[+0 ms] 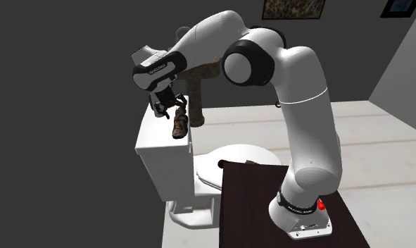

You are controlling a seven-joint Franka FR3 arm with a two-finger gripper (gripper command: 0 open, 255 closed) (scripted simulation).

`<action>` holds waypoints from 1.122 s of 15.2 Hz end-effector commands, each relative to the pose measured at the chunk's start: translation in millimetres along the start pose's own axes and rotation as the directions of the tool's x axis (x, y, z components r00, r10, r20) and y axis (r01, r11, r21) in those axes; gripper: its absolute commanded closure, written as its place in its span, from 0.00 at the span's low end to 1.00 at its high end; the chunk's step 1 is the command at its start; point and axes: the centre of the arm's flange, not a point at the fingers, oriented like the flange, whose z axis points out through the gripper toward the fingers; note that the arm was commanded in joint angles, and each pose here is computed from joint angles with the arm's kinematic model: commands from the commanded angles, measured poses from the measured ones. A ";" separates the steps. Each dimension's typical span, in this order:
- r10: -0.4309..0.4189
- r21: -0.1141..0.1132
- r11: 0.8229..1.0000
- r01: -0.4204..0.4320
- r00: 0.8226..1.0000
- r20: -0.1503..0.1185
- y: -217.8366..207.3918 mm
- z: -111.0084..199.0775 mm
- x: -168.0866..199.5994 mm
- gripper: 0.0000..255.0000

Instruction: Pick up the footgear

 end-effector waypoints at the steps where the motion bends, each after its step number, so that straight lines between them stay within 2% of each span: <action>1: 0.004 0.000 1.000 -0.004 1.000 0.001 -3.7 9.8 2.0 0.00; 6: 0.004 0.000 1.000 -0.004 1.000 0.001 -10.4 27.5 1.7 0.00; 7: 0.004 0.000 1.000 -0.004 1.000 0.001 -10.1 27.6 2.1 1.00; 17: 0.004 0.000 1.000 -0.004 1.000 0.001 -8.5 22.5 1.8 1.00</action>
